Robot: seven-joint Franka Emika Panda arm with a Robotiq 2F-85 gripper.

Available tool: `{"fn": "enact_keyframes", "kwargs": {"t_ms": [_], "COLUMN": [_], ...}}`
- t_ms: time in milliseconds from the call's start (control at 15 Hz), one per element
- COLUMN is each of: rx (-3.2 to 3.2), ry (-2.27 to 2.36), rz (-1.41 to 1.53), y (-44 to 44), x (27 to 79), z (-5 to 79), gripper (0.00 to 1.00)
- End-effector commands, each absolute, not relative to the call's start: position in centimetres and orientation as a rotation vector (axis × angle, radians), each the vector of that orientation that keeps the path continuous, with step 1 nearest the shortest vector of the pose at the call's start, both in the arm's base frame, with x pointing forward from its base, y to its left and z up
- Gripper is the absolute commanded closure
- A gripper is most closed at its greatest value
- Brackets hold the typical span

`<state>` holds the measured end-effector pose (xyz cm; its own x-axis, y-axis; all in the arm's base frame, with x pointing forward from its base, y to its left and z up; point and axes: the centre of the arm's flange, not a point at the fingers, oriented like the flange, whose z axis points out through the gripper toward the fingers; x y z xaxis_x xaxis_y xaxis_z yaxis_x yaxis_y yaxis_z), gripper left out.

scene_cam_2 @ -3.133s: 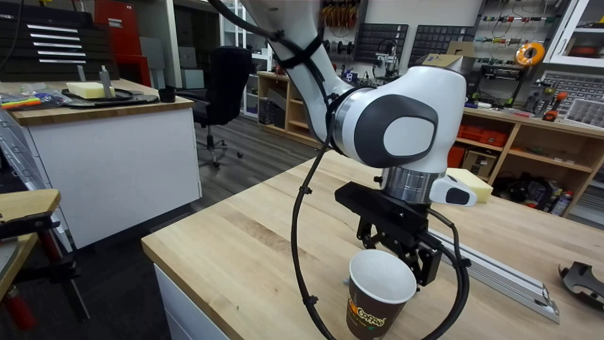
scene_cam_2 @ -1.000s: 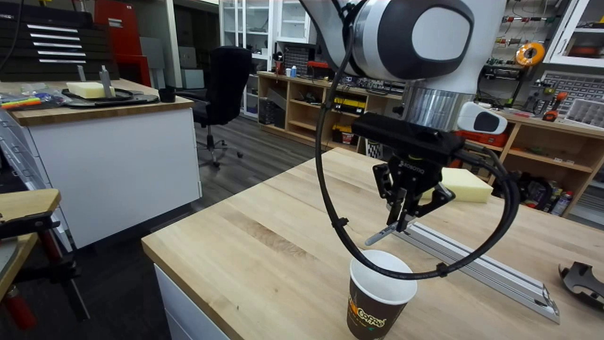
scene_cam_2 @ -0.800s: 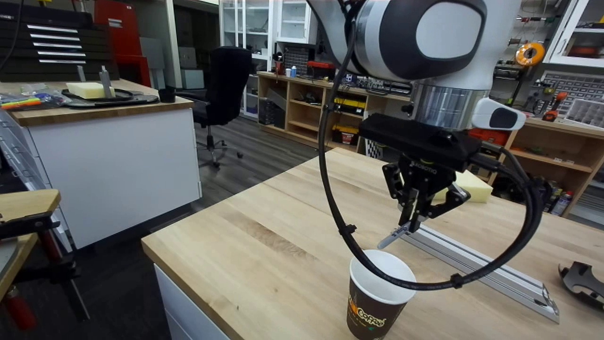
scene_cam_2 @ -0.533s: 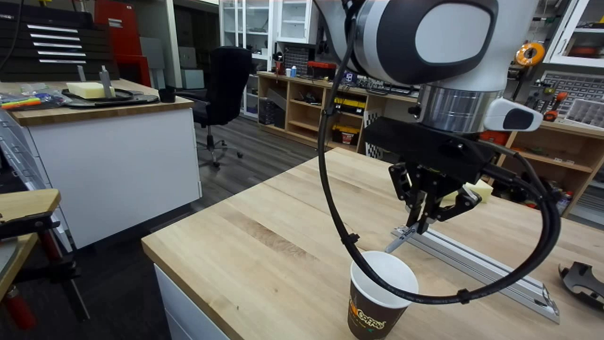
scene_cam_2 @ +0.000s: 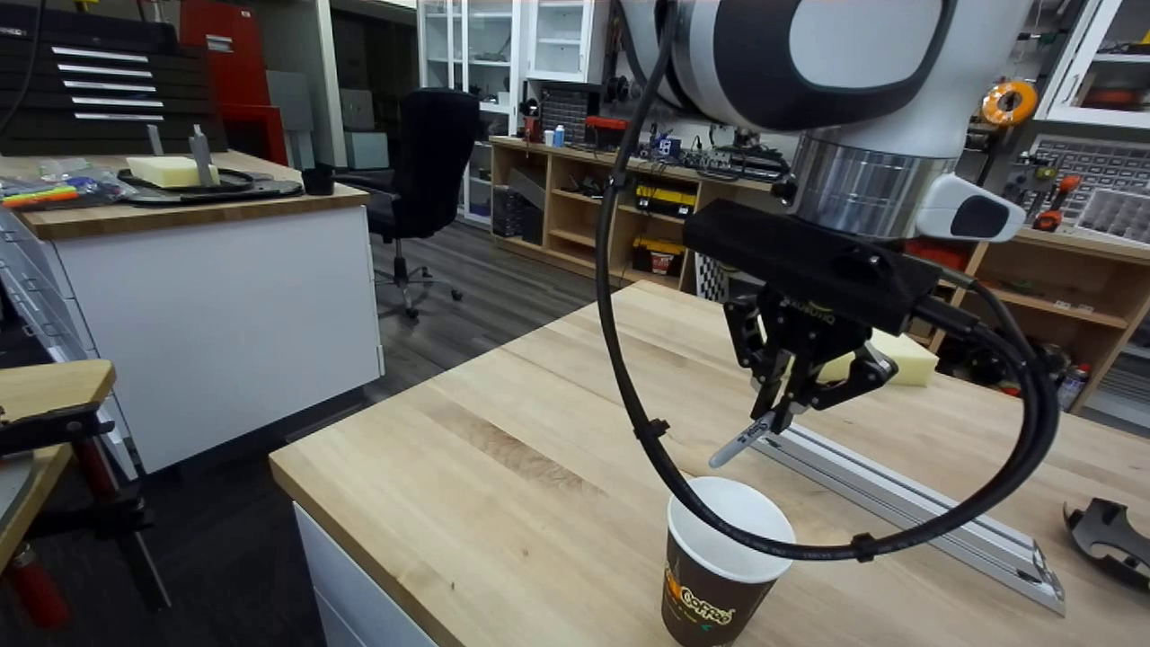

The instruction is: Pick up the pen from the table and put it in the cup.

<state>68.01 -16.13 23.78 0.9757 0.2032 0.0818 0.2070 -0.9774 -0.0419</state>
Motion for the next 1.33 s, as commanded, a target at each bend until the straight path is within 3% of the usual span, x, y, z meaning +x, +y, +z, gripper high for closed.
{"fn": "enact_keyframes", "kwargs": {"t_ms": [0, 1267], "rx": [-3.034, -3.055], "ry": [-0.335, -0.362], "rz": [-0.08, -0.452], "y": [-16.0, -19.9], "x": [66.4, 60.6], "z": [25.5, 24.8], "gripper": [0.97, 0.97]}}
